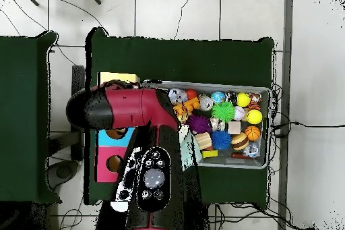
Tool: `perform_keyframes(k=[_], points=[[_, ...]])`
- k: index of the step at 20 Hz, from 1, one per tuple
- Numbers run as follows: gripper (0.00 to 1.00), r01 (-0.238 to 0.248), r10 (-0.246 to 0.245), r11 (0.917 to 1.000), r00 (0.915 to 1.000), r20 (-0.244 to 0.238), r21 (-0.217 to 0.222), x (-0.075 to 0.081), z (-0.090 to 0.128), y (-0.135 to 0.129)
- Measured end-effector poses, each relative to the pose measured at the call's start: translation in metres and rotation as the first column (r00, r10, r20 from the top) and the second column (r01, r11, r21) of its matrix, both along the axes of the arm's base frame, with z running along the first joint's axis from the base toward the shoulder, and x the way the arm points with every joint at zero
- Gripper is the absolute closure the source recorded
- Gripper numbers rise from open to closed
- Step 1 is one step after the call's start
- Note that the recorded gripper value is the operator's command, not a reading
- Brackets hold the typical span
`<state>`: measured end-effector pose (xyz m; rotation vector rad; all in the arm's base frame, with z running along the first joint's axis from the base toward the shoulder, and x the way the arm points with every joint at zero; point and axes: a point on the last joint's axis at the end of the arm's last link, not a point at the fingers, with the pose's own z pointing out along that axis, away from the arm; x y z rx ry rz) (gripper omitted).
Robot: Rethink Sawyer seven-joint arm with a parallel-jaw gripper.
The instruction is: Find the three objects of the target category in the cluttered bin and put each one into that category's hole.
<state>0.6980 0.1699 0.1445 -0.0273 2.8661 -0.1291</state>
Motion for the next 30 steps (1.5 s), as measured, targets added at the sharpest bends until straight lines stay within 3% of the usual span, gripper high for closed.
perform_keyframes(k=[14, 30], points=[[1.0, -0.023, 0.022, 0.9996, 0.9991, -0.036, -0.018, -0.008, -0.026, 0.004], [1.0, -0.103, 0.103, 0.9938, 0.9946, -0.002, -0.042, 0.002, -0.022, 0.058]])
